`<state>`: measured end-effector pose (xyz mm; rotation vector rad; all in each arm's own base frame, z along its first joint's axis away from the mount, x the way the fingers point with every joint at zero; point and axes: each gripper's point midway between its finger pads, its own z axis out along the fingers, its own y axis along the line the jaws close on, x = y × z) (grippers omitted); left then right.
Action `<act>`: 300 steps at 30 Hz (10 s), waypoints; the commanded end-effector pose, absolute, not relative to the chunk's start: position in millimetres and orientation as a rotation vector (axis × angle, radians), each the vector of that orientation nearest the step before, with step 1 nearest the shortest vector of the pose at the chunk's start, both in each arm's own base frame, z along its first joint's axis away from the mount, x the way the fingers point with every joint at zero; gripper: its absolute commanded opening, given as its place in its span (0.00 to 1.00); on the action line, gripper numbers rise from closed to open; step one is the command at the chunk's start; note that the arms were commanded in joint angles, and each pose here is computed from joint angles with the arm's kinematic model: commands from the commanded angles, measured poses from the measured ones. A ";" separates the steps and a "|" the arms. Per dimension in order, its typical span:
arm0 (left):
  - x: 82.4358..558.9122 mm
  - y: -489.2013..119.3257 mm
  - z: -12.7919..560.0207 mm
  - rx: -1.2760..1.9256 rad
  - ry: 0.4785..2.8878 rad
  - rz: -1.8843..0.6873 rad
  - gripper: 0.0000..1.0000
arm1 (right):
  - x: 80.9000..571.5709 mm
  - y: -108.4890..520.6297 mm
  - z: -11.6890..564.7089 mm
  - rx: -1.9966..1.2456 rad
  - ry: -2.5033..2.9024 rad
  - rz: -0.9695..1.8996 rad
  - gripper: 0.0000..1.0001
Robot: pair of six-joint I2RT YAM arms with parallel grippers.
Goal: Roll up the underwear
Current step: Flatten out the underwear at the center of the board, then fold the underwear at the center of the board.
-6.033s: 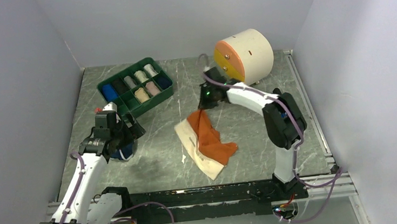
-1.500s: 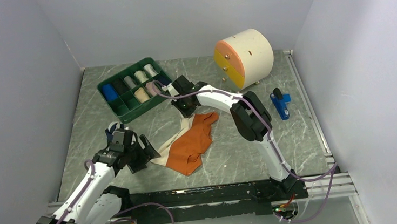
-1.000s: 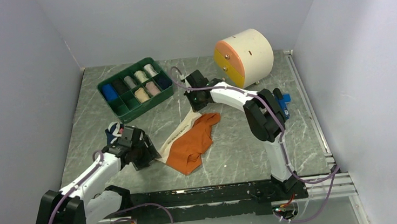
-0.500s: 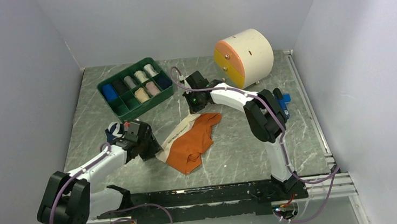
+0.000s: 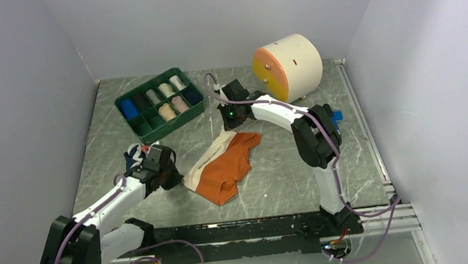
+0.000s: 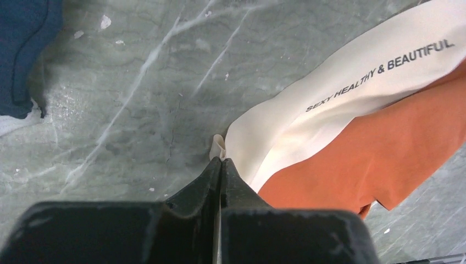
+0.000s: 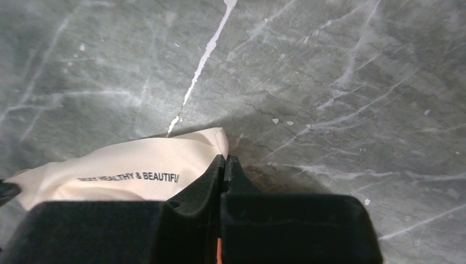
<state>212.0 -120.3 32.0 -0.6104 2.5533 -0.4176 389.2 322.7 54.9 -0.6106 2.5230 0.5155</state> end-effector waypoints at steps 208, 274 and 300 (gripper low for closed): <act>237.0 -131.0 53.3 -0.388 2.540 -0.632 0.69 | 227.0 315.0 94.1 -0.247 2.512 0.698 0.50; 245.6 -137.2 24.6 -0.485 2.533 -0.672 0.05 | 379.2 472.5 37.4 -0.443 2.354 0.121 0.07; 250.6 -239.5 125.7 -0.129 2.455 -0.946 0.05 | 392.0 377.0 126.2 -0.221 2.397 0.850 0.00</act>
